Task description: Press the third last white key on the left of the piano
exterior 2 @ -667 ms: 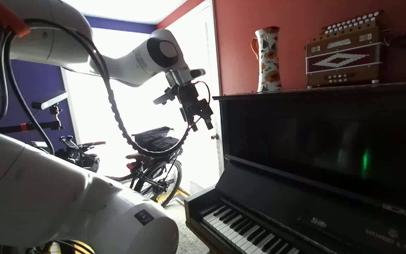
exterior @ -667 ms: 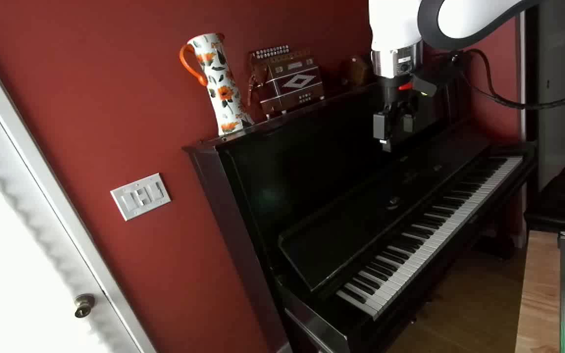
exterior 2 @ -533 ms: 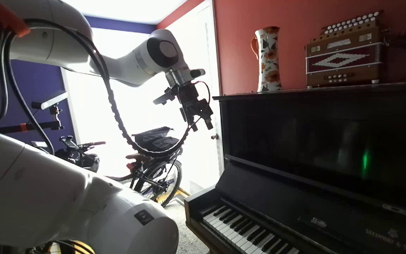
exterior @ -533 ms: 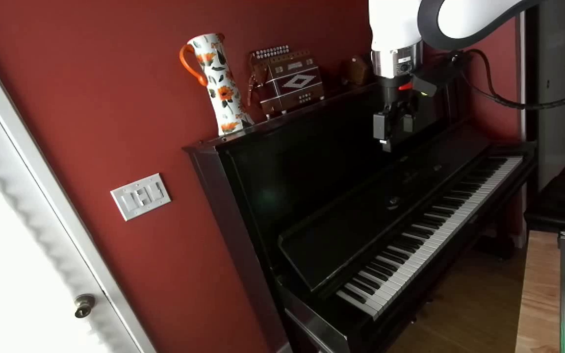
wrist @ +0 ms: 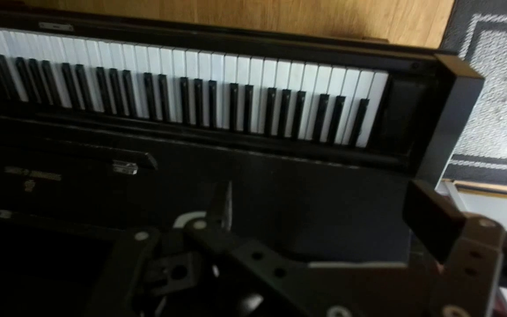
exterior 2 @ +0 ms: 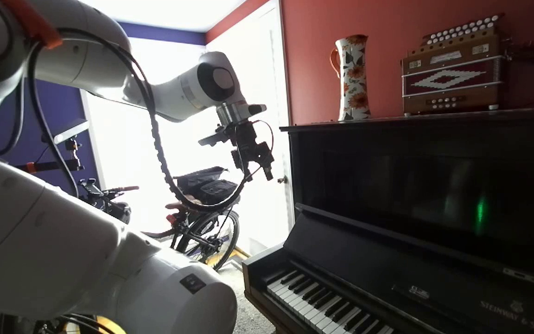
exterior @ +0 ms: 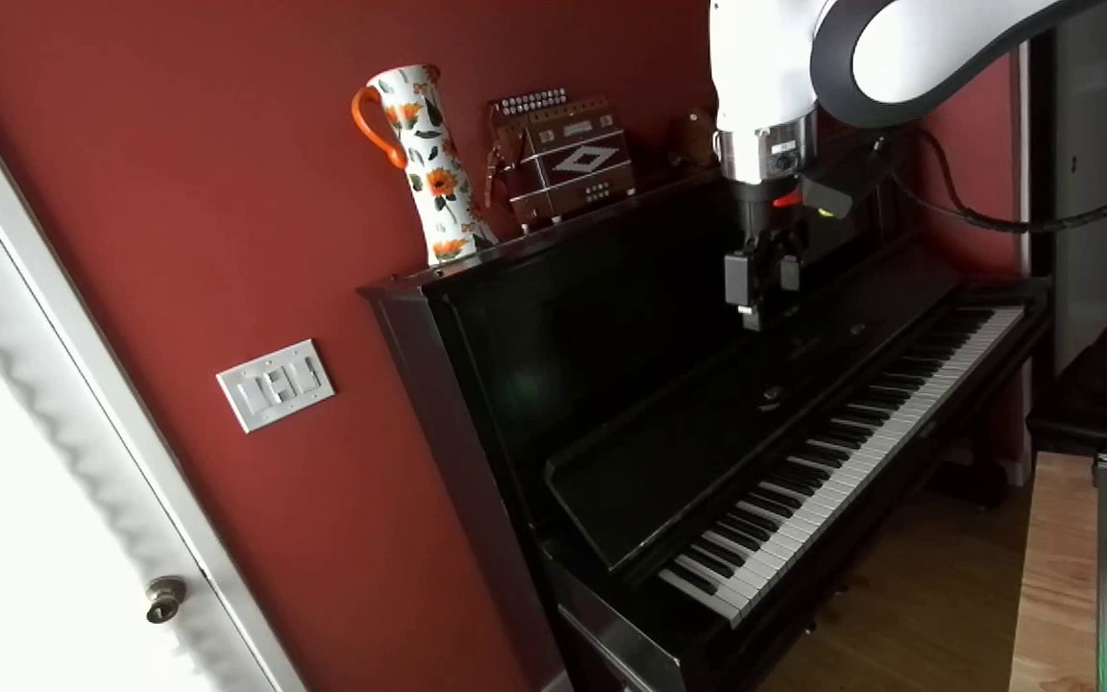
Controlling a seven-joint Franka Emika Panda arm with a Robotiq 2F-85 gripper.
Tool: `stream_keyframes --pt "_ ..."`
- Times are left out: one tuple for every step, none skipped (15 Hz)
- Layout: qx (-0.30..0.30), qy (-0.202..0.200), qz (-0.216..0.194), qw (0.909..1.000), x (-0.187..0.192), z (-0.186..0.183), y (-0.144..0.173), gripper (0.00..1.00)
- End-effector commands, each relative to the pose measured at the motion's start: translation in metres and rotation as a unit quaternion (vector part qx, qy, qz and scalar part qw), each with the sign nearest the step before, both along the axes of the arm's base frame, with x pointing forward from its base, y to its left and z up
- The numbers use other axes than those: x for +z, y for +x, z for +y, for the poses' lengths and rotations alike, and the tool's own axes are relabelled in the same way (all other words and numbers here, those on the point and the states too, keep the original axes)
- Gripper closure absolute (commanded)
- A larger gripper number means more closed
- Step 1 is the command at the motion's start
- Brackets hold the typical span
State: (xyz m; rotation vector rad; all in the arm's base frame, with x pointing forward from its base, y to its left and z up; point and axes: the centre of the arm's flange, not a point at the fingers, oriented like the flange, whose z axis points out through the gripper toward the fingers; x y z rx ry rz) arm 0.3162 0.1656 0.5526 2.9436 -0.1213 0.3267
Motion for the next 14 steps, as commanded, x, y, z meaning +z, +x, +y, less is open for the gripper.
stream_keyframes --pt "0.065 0.043 0.057 0.9953 -0.075 0.047 0.017 0.0" --pt "0.082 0.052 0.073 0.9926 -0.094 0.058 0.018 0.0" --pt "0.095 0.057 0.088 0.99 -0.111 0.065 0.018 0.0" --pt "0.107 0.06 0.101 0.9873 -0.131 0.069 0.017 0.0" --pt "0.113 0.058 0.112 0.9856 -0.147 0.074 0.017 0.0" --pt "0.12 0.052 0.125 0.9834 -0.165 0.078 0.016 0.0" --pt "0.129 0.053 0.135 0.981 -0.178 0.08 0.016 0.0" --pt "0.127 0.047 0.147 0.9798 -0.188 0.082 0.016 0.0" --pt "0.116 0.043 0.126 0.9843 -0.164 0.076 0.01 0.0" --pt "0.118 0.042 0.138 0.9825 -0.175 0.078 0.011 0.0" --pt "0.119 0.042 0.145 0.9814 -0.182 0.079 0.012 0.0" --pt "0.119 0.042 0.148 0.9808 -0.186 0.079 0.013 0.0" --pt "0.119 0.042 0.15 0.9806 -0.187 0.079 0.013 0.0" --pt "0.119 0.043 0.149 0.9806 -0.187 0.08 0.013 0.0"
